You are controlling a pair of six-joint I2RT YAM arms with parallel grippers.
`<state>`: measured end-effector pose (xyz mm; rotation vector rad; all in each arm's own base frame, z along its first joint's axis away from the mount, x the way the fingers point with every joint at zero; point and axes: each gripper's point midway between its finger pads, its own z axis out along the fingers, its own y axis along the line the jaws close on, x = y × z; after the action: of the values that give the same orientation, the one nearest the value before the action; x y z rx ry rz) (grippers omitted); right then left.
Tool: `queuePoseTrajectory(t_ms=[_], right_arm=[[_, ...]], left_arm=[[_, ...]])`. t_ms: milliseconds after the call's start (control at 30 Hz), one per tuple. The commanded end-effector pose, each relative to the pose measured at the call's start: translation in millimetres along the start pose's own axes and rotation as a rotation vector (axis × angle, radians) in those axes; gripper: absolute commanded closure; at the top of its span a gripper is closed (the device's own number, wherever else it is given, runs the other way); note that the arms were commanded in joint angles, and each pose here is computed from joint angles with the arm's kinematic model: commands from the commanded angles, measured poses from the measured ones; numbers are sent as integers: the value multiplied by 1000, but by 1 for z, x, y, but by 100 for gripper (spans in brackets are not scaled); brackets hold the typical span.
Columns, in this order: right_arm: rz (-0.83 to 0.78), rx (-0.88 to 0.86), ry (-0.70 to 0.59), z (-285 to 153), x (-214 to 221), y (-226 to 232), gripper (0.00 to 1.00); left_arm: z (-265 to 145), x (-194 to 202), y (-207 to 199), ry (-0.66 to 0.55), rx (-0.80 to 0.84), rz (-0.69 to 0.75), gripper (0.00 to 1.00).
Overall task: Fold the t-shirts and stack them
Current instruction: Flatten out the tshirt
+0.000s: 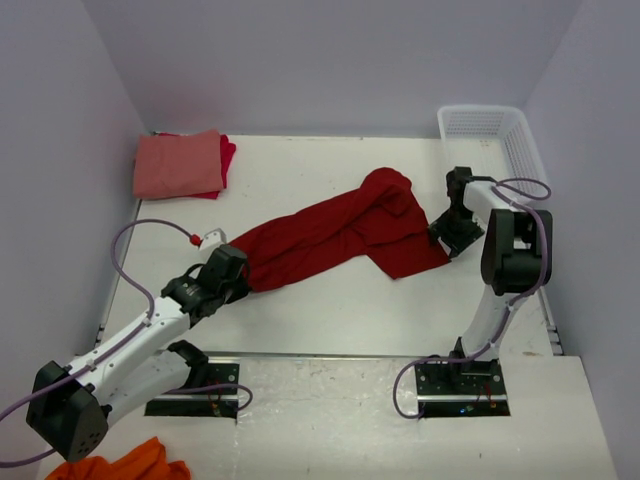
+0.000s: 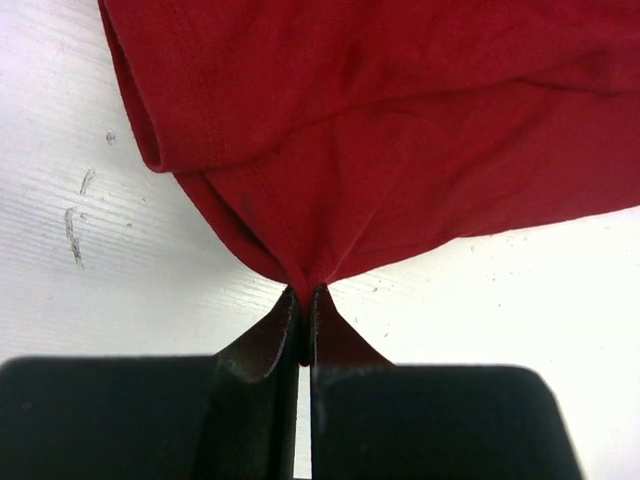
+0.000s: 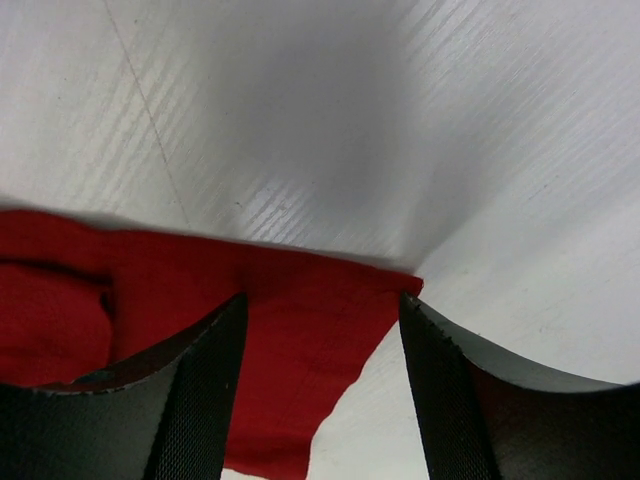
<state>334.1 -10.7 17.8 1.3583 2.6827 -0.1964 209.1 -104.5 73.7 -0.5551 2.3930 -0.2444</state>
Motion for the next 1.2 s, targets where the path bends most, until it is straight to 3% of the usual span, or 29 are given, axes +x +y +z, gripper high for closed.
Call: queuePoseTrajectory(t_ms=[0,267,300,333,400,667,733,833,1033,1167], right_arm=[[-29,29,40,-7,2,0,37],[-27,72,72,-9,4,-1,42],[-18,80,74,-8,5,-3,47],[-16,80,75,-8,6,-3,71],[-20,80,78,-8,6,-3,78],[-31,74,60,-9,7,-4,78],[-64,56,41,-10,7,-3,83],[-139,38,7,-13,6,-2,81],[-411,-44,-363,-64,-1,26,71],[-482,-192,-435,-100,9,49,70]], left_arm=[[-9,-20,-24,-41,80,0,100],[-12,-25,-29,-56,100,10,100],[-11,-24,-28,-51,97,12,100],[-10,-23,-28,-47,97,13,100],[-9,-21,-30,-42,107,12,100],[-12,-22,-26,-52,102,12,100],[-11,-20,-25,-45,99,13,100],[-9,-16,-23,-35,94,11,100],[-12,-19,-23,-44,96,6,100],[-12,-18,-23,-36,96,8,100]])
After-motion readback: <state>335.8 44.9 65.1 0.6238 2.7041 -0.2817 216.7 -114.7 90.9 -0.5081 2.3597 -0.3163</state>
